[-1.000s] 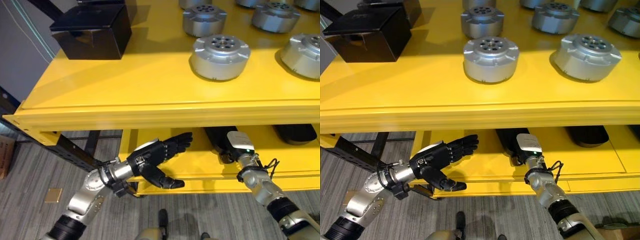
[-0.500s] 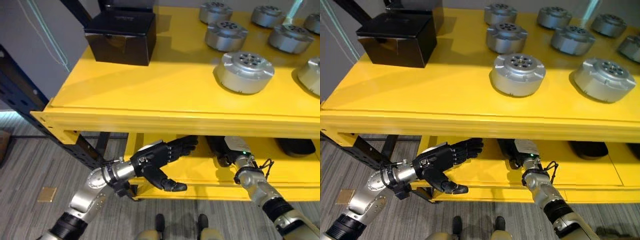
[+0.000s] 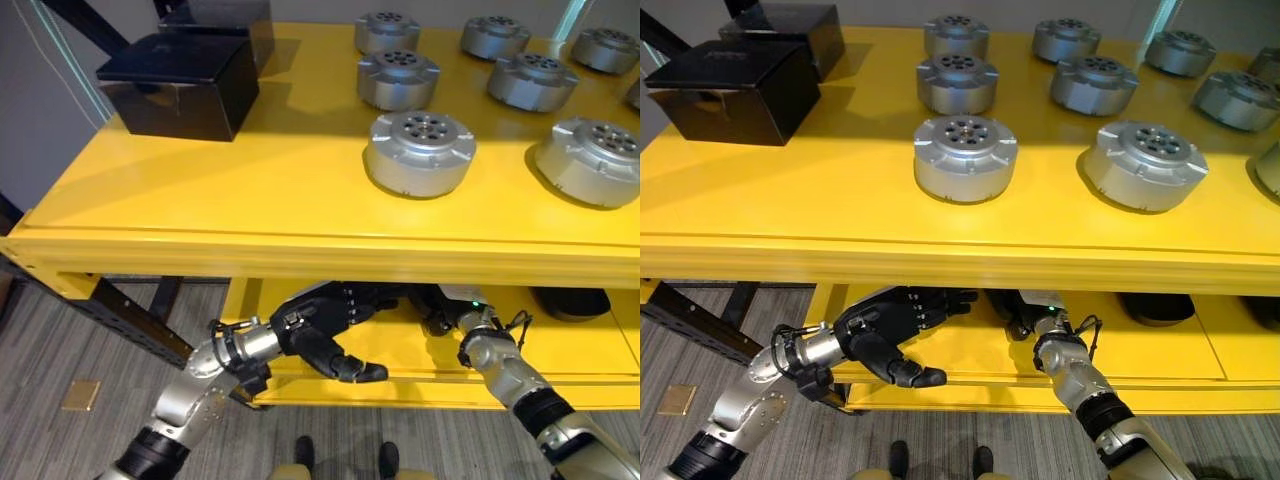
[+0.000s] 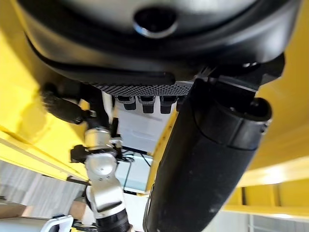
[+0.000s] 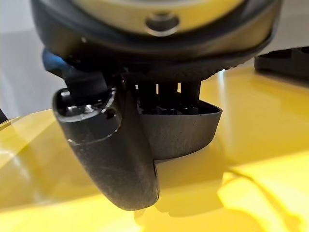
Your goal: Move parts from the plastic box to the shelf.
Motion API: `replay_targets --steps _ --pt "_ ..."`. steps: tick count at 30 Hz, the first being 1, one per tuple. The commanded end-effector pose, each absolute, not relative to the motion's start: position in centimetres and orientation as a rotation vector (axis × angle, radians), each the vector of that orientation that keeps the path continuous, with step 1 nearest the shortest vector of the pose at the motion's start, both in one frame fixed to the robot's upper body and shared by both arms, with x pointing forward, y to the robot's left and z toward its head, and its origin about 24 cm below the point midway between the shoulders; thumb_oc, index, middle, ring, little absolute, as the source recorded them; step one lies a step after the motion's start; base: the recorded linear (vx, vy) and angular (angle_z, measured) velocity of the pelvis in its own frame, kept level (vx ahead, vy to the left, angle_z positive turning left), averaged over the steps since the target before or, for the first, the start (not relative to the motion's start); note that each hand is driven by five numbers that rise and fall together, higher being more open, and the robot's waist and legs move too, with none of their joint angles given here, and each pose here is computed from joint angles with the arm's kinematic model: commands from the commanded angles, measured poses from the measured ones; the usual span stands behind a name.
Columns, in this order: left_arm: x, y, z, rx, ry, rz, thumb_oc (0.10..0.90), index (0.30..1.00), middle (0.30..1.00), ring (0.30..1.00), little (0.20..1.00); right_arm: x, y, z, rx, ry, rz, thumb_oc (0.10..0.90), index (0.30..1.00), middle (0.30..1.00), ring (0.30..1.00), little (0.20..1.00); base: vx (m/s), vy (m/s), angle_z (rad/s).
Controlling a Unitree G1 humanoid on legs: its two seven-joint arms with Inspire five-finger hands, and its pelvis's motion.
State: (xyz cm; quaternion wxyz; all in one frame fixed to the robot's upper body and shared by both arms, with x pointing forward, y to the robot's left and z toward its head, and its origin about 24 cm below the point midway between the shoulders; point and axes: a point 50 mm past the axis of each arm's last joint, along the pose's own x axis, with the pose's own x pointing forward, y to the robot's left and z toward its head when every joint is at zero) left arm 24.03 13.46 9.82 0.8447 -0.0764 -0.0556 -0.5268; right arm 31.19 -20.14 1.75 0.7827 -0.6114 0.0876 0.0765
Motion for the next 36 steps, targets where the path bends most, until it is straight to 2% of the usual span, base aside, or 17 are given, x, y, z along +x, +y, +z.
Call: replay_targets --steps 1,21,36 --pt "24.5 12.0 13.5 -0.193 -0.348 -1.163 0.9 1.0 1.0 1.0 1.0 33.9 -20.4 4.5 -1.365 0.194 0.128 0.4 0.3 0.3 0.3 0.3 0.0 0.0 0.0" --pt "25.2 11.7 13.9 -0.181 -0.373 -1.143 0.9 1.0 1.0 1.0 1.0 33.0 -20.9 0.8 -1.341 0.538 0.244 0.4 0.3 0.3 0.3 0.3 -0.01 0.006 0.0" --pt "25.3 12.3 13.7 -0.191 -0.374 -1.085 0.9 1.0 1.0 1.0 1.0 31.5 -22.1 -0.8 -1.255 0.622 0.193 0.4 0.3 0.3 0.3 0.3 0.0 0.0 0.0"
